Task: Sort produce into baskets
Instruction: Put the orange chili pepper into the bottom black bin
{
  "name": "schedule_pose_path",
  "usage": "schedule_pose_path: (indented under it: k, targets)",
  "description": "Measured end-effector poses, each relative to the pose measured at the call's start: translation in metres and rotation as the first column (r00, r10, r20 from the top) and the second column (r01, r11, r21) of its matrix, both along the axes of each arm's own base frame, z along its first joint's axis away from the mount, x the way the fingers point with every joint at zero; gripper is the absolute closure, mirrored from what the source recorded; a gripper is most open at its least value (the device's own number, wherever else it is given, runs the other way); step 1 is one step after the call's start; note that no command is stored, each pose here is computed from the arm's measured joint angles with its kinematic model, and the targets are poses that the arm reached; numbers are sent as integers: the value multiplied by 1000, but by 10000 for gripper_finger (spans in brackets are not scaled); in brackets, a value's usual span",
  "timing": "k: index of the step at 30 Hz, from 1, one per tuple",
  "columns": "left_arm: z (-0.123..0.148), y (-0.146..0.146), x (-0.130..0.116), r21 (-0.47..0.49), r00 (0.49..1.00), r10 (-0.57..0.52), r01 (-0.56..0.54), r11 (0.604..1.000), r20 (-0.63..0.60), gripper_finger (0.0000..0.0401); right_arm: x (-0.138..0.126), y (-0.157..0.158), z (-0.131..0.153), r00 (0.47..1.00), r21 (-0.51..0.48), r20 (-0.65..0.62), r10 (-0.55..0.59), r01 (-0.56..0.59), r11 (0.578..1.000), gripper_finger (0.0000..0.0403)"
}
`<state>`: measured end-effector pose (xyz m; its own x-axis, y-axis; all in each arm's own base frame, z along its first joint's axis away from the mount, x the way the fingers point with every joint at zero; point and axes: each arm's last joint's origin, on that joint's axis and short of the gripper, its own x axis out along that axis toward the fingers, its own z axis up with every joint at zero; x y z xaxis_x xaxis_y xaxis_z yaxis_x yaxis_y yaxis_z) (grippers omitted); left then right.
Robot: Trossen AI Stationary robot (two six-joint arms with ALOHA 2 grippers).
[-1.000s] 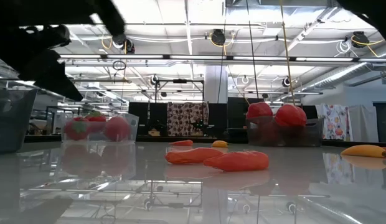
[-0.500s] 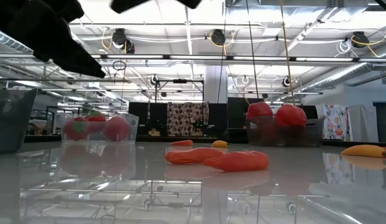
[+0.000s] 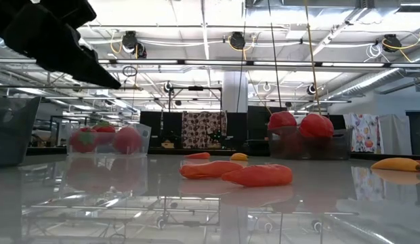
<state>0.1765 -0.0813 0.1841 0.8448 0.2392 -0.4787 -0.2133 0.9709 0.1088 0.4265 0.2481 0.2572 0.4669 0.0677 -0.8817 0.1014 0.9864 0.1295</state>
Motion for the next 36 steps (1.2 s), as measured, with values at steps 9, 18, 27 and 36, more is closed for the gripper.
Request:
schedule_pose_path:
  k: [9, 18, 27, 36]
  targets:
    - [8, -7, 5, -12, 982, -182, 183, 983, 42, 58, -6, 11, -8, 1000, -36, 15, -6, 6, 999, 242]
    - [8, -8, 6, -19, 981, -187, 188, 982, 48, 58, -15, 9, -52, 995, -175, -87, 57, -71, 982, 243]
    - [8, -8, 6, -20, 981, -186, 187, 982, 49, 58, 3, -24, -80, 993, -223, -92, 68, -87, 971, 243]
    - [8, -7, 5, -17, 982, -186, 187, 982, 41, 58, 12, -51, -96, 981, -108, -166, 100, -119, 987, 243]
